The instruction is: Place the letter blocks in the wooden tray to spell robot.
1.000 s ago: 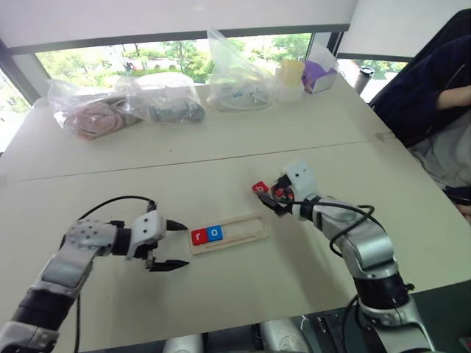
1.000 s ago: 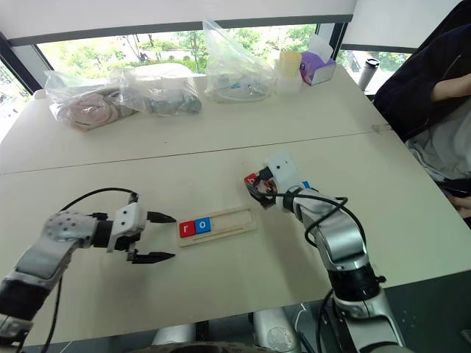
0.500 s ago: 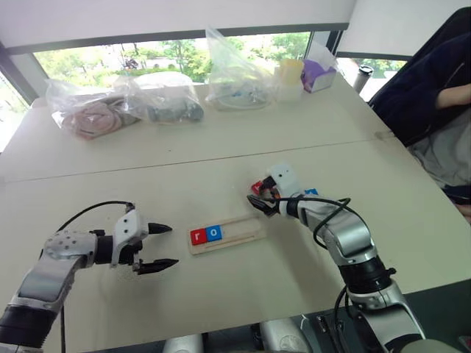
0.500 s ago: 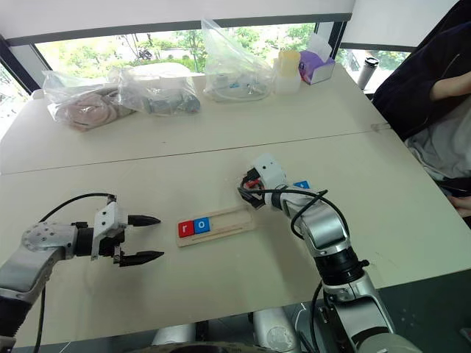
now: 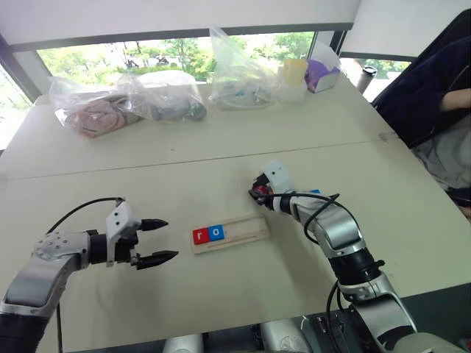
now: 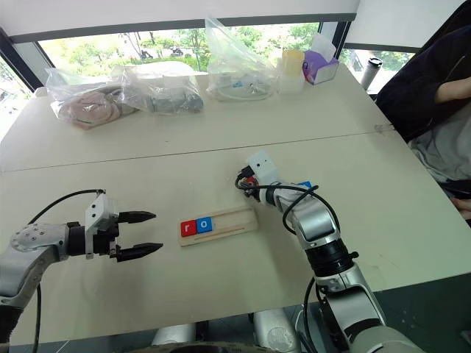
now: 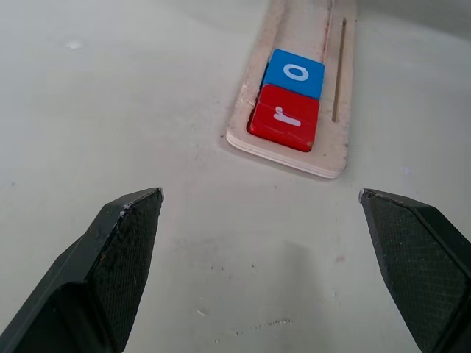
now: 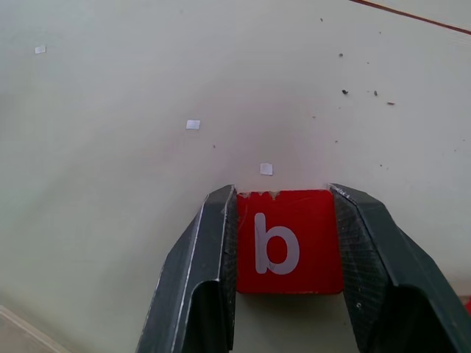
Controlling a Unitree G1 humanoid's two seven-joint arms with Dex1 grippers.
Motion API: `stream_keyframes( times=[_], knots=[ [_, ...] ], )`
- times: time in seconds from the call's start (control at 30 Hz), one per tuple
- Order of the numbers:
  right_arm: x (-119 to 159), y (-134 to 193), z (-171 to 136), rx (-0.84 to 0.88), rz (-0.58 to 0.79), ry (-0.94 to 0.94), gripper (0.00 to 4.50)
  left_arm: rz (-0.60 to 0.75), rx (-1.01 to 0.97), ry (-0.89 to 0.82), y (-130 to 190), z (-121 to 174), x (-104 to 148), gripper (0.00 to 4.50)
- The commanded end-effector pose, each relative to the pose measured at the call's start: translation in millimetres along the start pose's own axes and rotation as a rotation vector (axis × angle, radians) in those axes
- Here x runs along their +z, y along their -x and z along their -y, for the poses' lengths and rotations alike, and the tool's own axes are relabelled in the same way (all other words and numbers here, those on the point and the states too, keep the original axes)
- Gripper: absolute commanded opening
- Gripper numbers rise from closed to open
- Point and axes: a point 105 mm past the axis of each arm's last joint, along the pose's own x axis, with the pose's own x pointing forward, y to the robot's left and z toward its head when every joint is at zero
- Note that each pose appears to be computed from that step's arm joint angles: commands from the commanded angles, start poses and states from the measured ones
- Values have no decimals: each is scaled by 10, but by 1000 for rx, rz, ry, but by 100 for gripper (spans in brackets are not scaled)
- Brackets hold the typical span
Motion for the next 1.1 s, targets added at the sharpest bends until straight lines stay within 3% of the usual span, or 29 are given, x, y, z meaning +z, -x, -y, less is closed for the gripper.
stream_keyframes(
  times=[0.03, 0.2, 0.33, 0.63, 0.8, 1.07, 1.1],
  knots=[
    [-18, 38, -13, -4, -12, 10, 122, 34, 14, -35, -10, -29, 119, 450],
    [229, 175, 53, -35, 58, 30, 122, 41, 6, -36, -61, -32, 155, 450],
    [320, 461, 127, -56, 77, 9, 122, 49, -7, -33, -113, -21, 182, 450],
    [-189, 1055, 98, -132, -64, -144, 122, 57, -64, -46, -123, 27, 256, 450],
    [-434, 1068, 114, -213, -113, -243, 122, 69, -80, -63, -116, 31, 335, 450],
    [-496, 964, 63, -224, -113, -330, 122, 74, -74, -82, -133, -2, 407, 450],
    [-459, 960, 57, -211, -99, -316, 172, 75, -73, -82, -136, -2, 412, 450]
  ],
)
